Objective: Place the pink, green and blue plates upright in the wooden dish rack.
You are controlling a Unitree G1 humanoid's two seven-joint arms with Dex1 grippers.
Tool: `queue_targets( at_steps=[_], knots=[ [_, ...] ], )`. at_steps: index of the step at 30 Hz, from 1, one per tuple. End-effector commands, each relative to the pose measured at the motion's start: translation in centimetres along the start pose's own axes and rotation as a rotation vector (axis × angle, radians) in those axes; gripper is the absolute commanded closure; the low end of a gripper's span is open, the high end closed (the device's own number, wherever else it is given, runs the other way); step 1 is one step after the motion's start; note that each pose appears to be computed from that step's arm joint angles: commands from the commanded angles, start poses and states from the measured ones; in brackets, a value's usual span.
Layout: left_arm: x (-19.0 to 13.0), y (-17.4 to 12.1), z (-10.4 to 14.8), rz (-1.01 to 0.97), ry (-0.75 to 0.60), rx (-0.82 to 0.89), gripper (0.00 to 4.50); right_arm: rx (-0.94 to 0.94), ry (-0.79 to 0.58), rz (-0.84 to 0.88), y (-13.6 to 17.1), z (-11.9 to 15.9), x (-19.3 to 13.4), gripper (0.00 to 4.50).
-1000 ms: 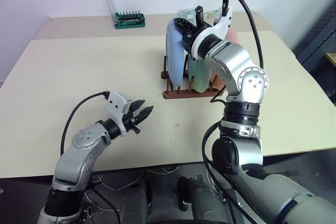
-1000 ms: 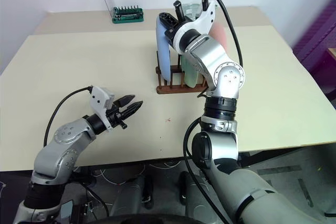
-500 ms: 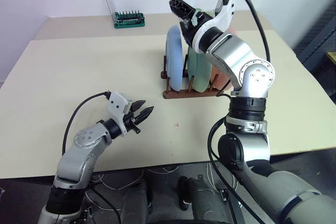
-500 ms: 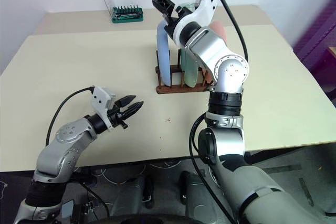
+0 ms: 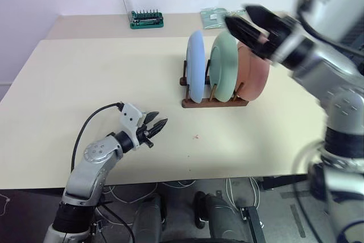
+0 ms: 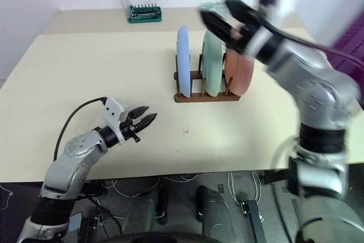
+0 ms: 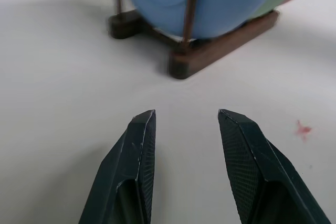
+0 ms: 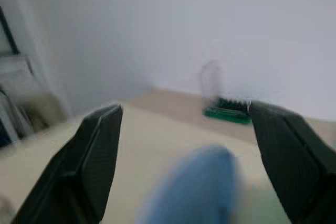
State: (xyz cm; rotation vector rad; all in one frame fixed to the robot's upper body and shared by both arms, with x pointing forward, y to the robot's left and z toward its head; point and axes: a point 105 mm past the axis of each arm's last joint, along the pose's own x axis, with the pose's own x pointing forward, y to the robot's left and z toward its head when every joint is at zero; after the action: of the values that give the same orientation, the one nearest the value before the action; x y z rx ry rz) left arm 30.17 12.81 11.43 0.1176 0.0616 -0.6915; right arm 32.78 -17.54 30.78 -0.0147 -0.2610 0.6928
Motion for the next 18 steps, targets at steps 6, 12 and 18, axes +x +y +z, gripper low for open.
queue_targets(
  at_steps=[6, 12, 18],
  knots=[
    [-0.3, 2.2, -0.1, 0.049, 0.009, 0.087, 2.58, -0.128, 0.344, -0.036, -3.5, -7.2, -11.4, 0.62],
    [-0.8, 3.7, -1.3, 0.105, 0.046, 0.110, 2.58, -0.219, 0.479, -0.073, -3.7, -12.7, -12.4, 0.62],
    [-1.7, 4.2, -2.0, 0.153, 0.056, 0.094, 2.58, -0.204, 0.462, -0.111, -4.6, -14.8, -11.7, 0.62]
  ],
)
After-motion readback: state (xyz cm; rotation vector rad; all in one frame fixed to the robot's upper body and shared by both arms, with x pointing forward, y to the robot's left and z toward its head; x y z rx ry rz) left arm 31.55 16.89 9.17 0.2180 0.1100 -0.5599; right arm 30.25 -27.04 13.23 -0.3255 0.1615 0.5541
